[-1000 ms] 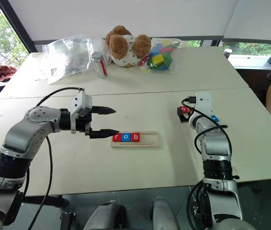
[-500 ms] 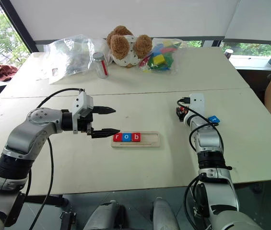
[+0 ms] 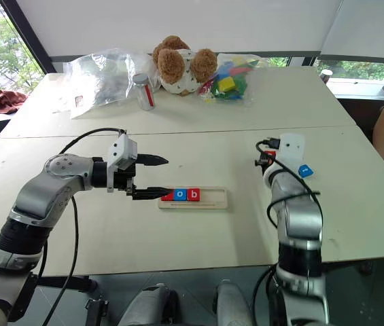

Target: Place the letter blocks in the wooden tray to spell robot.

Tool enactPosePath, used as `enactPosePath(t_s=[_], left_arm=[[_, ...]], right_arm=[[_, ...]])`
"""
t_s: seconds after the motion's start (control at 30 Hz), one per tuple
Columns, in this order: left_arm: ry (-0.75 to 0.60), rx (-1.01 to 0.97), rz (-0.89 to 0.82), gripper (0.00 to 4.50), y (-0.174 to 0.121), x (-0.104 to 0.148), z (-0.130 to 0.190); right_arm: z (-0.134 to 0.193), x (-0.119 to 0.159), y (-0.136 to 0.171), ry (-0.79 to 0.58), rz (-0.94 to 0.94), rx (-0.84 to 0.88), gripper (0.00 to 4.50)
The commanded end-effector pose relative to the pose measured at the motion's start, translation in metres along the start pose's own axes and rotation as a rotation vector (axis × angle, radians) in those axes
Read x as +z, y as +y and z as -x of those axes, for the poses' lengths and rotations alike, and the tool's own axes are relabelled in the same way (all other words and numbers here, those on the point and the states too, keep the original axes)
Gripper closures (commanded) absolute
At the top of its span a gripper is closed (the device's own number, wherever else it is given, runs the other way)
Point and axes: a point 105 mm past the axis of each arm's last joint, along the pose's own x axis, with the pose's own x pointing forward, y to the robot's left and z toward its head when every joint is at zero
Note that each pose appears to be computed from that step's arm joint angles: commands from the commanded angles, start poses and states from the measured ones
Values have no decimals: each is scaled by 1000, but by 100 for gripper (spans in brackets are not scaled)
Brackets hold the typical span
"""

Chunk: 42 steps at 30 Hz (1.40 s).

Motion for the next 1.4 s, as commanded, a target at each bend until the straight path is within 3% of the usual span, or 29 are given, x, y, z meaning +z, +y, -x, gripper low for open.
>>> enactPosePath(t_s=[0.03,0.33,0.53,0.57,0.67,0.73,0.83,0.93,1.03,1.2,1.4], left_arm=[[-22,-41,-33,0,-2,6,-8],[-19,-48,-32,0,-1,1,-11],[9,-19,-2,0,1,-10,-3],[8,-14,-1,0,2,-9,-1],[4,8,-3,0,5,-7,4],[7,7,-4,0,7,-4,11],[25,-19,-17,0,4,1,20],[38,-62,-18,0,-4,6,29],[50,-55,8,0,-5,4,38],[108,-36,-7,0,-12,-2,46],[138,-27,-13,0,-16,-7,49]], right_arm=[[22,-2,7,9,5,-27,330],[22,-36,8,187,-103,-81,330],[20,-42,12,228,-139,-39,24],[20,-39,12,216,-125,-31,6],[18,-20,5,138,-43,-9,6],[10,14,1,2,41,65,6],[5,47,11,-125,208,357,6],[17,45,14,-124,437,718,6],[27,25,1,-56,652,936,6],[16,0,-30,60,666,1039,6],[2,-19,-41,113,622,1047,6]])
